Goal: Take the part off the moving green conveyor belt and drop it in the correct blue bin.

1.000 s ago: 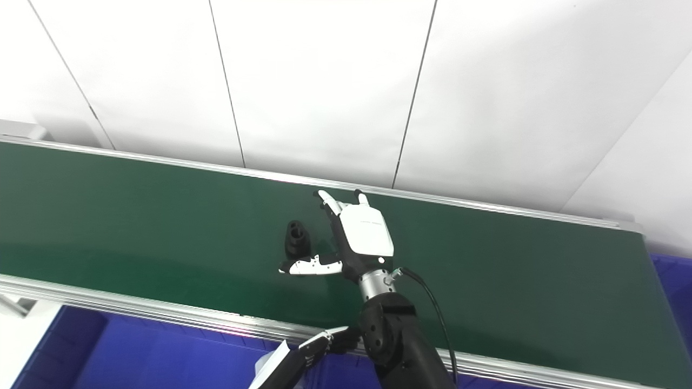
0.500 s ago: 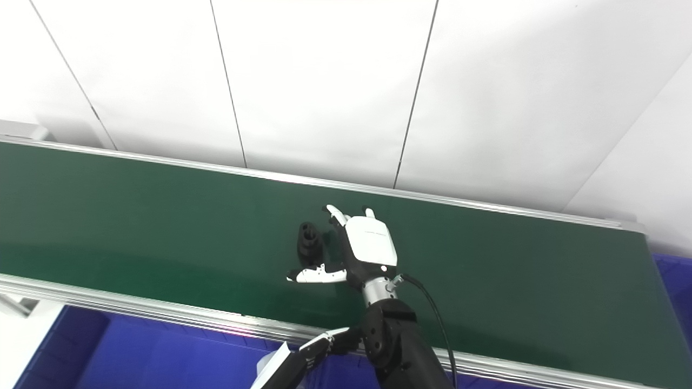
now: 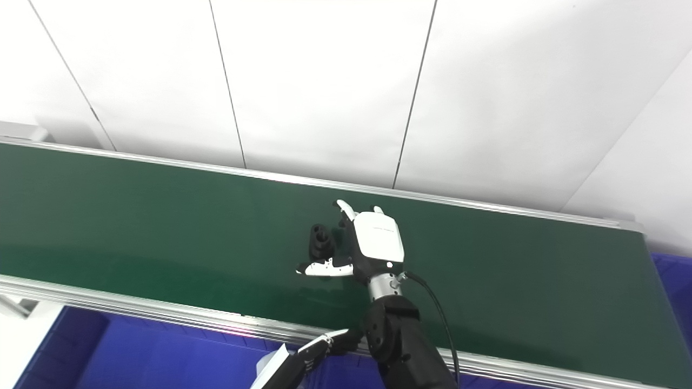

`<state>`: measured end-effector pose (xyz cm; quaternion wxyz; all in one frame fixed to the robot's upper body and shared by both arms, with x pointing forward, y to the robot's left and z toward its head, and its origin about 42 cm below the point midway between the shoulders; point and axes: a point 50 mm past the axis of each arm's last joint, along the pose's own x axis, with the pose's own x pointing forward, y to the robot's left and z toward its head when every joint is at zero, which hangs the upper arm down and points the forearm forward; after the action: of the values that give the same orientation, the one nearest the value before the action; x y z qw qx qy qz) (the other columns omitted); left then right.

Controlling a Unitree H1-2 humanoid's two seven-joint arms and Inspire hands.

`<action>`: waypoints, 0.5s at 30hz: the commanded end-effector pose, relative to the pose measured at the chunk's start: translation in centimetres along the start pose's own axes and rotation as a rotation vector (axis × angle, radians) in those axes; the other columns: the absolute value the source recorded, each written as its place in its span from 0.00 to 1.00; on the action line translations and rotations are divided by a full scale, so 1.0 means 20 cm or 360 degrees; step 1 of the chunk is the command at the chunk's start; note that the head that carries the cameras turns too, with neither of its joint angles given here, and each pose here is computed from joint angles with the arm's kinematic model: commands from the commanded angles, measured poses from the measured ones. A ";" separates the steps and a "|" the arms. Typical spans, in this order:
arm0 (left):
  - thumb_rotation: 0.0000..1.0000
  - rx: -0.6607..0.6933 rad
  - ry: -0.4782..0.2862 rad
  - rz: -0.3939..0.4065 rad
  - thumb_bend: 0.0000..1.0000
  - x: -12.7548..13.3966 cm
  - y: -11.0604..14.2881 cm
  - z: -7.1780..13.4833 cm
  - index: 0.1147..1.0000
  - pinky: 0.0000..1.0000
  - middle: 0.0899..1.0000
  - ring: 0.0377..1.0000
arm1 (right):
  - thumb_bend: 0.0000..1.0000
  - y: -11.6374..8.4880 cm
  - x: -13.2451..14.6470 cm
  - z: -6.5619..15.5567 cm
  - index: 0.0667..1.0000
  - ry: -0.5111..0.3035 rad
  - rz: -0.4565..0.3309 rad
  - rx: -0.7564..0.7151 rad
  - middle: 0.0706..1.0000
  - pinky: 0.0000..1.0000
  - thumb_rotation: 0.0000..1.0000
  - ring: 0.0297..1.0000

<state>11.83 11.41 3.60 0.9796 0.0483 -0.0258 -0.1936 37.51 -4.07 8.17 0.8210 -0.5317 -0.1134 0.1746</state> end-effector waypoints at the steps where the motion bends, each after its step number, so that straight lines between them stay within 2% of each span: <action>1: 0.82 -0.0020 -0.0102 0.0011 0.99 0.01 -0.01 0.06 0.81 0.85 0.84 0.83 | 0.91 0.02 0.01 0.04 0.86 -0.0001 0.0030 0.0008 0.57 0.88 0.56 0.63; 2: 0.82 -0.0012 -0.0104 0.0011 0.99 0.01 -0.01 0.06 0.81 0.85 0.84 0.83 | 0.89 0.02 0.01 0.04 0.85 -0.0002 0.0017 -0.0013 0.56 0.87 0.53 0.62; 3: 0.83 -0.0005 -0.0106 0.0011 1.00 0.01 -0.01 0.06 0.81 0.85 0.84 0.83 | 0.84 0.03 0.01 0.03 0.84 -0.0003 0.0007 -0.0028 0.49 0.83 0.41 0.59; 5: 0.83 -0.0002 -0.0108 0.0012 1.00 0.01 -0.01 0.07 0.81 0.84 0.84 0.83 | 0.80 0.03 0.01 0.02 0.82 -0.0004 -0.0007 -0.0056 0.45 0.80 0.33 0.57; 7: 0.83 -0.0005 -0.0107 0.0014 1.00 0.01 -0.01 0.07 0.81 0.85 0.84 0.83 | 0.78 0.04 0.01 0.01 0.82 0.0003 -0.0002 -0.0080 0.42 0.78 0.19 0.53; 8: 0.83 -0.0003 -0.0108 0.0013 0.99 0.01 -0.01 0.07 0.81 0.85 0.84 0.83 | 0.65 0.05 0.00 0.00 0.82 0.0006 0.0000 -0.0089 0.43 0.74 0.08 0.50; 9: 0.83 0.0000 -0.0110 0.0012 0.99 0.01 -0.01 0.07 0.82 0.85 0.84 0.83 | 0.60 0.05 0.00 -0.01 0.81 0.0008 0.0002 -0.0093 0.43 0.71 0.02 0.49; 12: 0.83 -0.0004 -0.0112 0.0013 1.00 0.01 -0.01 0.07 0.82 0.85 0.84 0.83 | 0.58 0.05 0.00 -0.03 0.80 0.0026 0.0032 -0.0173 0.43 0.65 0.00 0.44; 15: 0.83 -0.0009 -0.0116 0.0012 0.99 0.01 -0.01 0.08 0.82 0.85 0.85 0.83 | 0.54 0.05 0.00 -0.05 0.80 0.0064 0.0106 -0.0263 0.43 0.61 0.00 0.45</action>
<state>11.62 11.51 4.02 0.9802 0.0464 -0.0300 -0.1900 37.65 -3.56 8.02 0.7985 -0.5600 -0.1402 0.1708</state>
